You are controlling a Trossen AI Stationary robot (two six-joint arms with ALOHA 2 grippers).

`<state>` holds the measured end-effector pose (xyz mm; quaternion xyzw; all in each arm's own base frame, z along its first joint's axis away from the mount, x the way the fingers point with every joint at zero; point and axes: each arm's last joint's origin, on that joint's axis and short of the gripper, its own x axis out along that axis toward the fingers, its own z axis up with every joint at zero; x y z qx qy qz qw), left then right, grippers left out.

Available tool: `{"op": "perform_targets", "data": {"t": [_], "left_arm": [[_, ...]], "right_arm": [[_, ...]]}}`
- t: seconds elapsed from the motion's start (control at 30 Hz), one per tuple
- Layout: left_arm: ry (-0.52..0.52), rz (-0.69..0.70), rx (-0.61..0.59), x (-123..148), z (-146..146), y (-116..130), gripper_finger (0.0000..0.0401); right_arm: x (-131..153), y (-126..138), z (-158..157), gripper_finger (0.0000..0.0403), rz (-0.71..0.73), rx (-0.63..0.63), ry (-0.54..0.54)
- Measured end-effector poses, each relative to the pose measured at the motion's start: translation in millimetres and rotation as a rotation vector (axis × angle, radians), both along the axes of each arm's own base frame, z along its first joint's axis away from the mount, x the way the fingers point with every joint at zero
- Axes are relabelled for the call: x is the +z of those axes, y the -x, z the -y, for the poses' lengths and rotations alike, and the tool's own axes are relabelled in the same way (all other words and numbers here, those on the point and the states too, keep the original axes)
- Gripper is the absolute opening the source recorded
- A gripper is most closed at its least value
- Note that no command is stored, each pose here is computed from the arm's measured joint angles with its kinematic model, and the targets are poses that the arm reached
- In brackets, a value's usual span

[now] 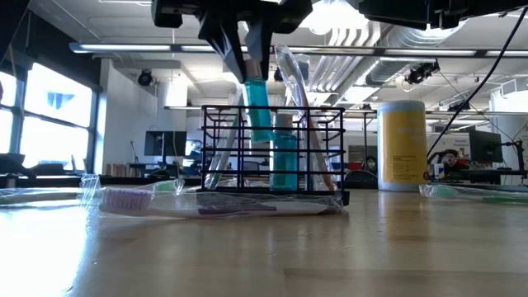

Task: Pick & Place toothbrushing station
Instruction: Put the blue mouthwash into the black wire organizer

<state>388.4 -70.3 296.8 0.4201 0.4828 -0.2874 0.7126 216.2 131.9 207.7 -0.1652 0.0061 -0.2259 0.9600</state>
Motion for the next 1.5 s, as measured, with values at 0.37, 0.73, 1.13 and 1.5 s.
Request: {"op": "perform_targets", "data": {"t": [0.37,0.73,1.13,1.5], "left_arm": [[0.037,-0.006,-0.059,-14.2,1.8,-1.5,0.0089],[0.043,0.003,-0.061,-24.1,2.2,-3.0,0.0101],[0.039,0.011,-0.055,-24.0,0.4,-3.9,0.0099],[0.076,0.031,-0.030,-23.0,-13.4,-8.4,0.0100]], "right_arm": [[-0.1,-0.3,0.5,0.0226,-0.001,-0.002,0.001],[-0.1,-0.3,0.5,0.0226,-0.001,-0.002,0.000],[-0.1,-0.3,0.5,0.0226,0.000,-0.003,0.000],[-0.1,-0.3,0.5,0.0226,-0.001,-0.002,0.000]]}}
